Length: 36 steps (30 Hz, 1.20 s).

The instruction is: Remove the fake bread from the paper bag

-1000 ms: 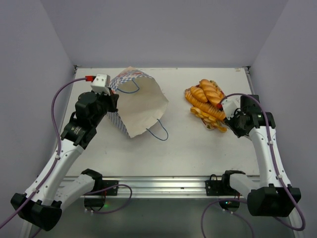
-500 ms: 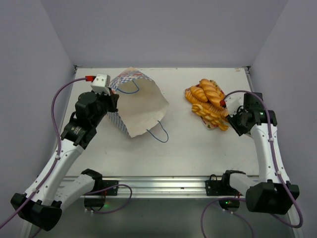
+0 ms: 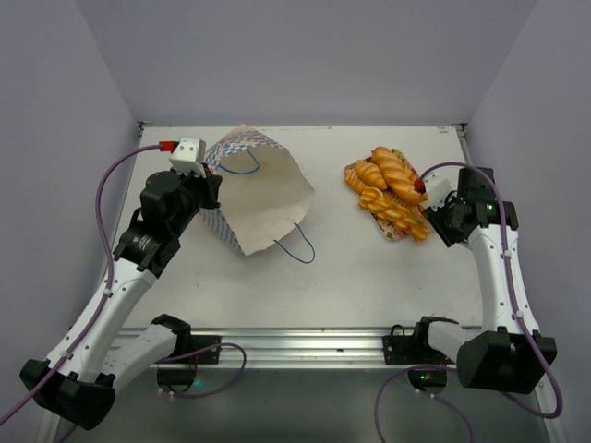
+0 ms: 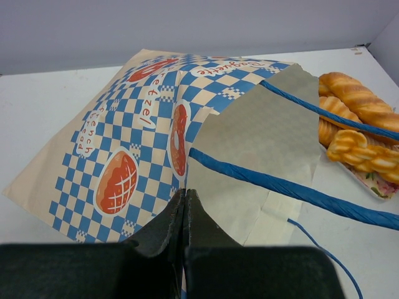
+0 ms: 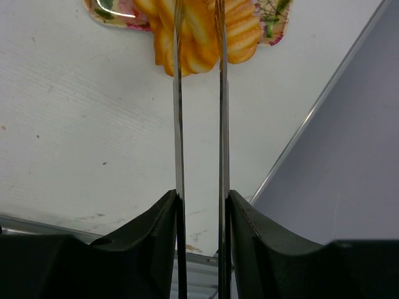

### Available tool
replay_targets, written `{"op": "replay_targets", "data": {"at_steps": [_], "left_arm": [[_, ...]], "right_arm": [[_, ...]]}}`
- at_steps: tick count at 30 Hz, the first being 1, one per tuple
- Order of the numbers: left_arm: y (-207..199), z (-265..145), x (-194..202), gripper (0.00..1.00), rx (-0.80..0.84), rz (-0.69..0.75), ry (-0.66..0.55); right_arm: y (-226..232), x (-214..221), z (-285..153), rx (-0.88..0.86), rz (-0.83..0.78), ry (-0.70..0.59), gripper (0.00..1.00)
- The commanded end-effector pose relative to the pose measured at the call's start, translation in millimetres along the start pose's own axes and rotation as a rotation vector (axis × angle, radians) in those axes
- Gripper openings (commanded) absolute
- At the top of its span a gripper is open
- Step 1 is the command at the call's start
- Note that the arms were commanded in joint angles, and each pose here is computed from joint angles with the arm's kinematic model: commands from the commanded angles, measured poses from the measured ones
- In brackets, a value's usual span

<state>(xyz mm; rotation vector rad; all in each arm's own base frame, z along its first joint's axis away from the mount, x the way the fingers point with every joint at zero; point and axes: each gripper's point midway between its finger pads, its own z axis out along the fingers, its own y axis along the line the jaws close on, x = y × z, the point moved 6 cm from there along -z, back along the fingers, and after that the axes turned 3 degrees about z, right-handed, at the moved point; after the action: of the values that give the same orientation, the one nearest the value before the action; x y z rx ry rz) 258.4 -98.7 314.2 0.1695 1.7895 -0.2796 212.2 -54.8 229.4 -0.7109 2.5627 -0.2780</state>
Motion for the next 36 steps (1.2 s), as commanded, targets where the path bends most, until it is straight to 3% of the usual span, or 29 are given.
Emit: {"op": "replay_targets", "data": {"at_steps": [1, 14, 19, 24, 28, 31, 36], "left_arm": [[0, -2, -17, 0.00, 0.010, 0.012, -0.063], [-2, -1, -20, 0.00, 0.027, 0.018, -0.064], [-5, -4, -24, 0.00, 0.056, 0.046, -0.077], [-13, -11, -23, 0.00, 0.176, 0.171, -0.074], [-17, -22, -19, 0.00, 0.255, 0.294, -0.068], [-20, -36, -14, 0.00, 0.342, 0.442, -0.094], [-16, -52, -8, 0.00, 0.347, 0.510, -0.104]], "right_arm": [[-16, -16, -10, 0.062, 0.013, -0.073, 0.40], [-23, -19, -21, 0.093, 0.029, -0.102, 0.40], [-21, -19, -30, 0.088, 0.034, -0.129, 0.32], [-13, -12, -48, 0.090, 0.033, -0.158, 0.20], [1, -7, -58, 0.038, 0.018, -0.192, 0.16], [15, -5, -64, -0.032, -0.016, -0.239, 0.15], [44, -10, -71, -0.221, -0.092, -0.363, 0.12]]}}
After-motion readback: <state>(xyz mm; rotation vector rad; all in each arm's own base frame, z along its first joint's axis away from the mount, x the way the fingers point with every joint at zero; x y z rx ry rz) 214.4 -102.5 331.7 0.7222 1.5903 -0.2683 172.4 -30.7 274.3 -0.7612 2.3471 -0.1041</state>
